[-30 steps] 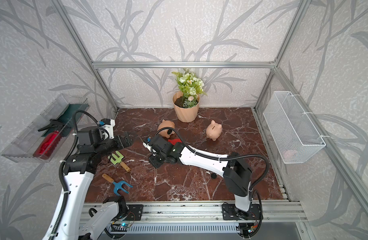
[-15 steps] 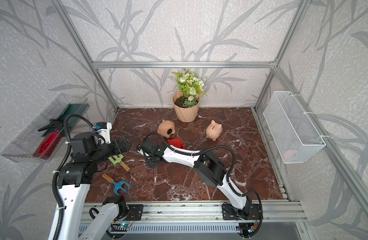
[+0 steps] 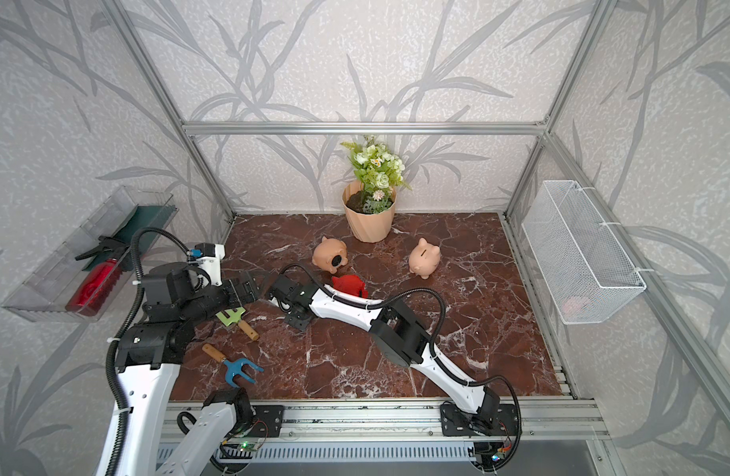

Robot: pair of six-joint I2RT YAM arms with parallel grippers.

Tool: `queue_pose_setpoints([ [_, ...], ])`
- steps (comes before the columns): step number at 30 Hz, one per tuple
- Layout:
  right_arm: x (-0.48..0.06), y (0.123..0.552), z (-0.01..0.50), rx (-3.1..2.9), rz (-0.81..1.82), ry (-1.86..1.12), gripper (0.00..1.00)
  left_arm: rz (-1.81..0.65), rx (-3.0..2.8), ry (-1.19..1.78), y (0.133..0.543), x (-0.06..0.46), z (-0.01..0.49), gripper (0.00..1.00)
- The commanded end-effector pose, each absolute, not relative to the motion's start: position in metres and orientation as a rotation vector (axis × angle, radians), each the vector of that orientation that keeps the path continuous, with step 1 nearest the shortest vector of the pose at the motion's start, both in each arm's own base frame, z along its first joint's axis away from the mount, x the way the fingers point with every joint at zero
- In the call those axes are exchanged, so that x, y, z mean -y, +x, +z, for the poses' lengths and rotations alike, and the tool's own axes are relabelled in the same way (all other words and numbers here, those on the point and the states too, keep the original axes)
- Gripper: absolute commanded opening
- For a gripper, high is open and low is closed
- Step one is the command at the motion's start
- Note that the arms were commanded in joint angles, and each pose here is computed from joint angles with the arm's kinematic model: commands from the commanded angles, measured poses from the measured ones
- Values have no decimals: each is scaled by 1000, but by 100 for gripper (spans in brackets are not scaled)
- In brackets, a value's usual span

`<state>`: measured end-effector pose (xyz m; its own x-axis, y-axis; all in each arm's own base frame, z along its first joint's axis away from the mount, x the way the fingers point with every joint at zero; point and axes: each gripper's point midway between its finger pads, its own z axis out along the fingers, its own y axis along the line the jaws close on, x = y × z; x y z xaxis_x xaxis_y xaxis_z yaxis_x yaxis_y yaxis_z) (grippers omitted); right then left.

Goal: Close piggy banks
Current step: Pick up the knob at the center of the board.

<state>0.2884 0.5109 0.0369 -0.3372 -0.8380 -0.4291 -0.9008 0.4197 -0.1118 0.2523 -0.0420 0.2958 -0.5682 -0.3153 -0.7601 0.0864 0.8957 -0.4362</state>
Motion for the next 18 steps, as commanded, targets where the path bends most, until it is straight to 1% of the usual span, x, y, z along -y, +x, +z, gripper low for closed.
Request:
queue_pose_setpoints([
  [1,-499,292,32,-2318,196,-1481,22,-531,-2105,-147,251,42,296,99],
  [18,-492,297,29,-2326,224,-1522,22,-534,-2077,-145,247,43,308,99],
])
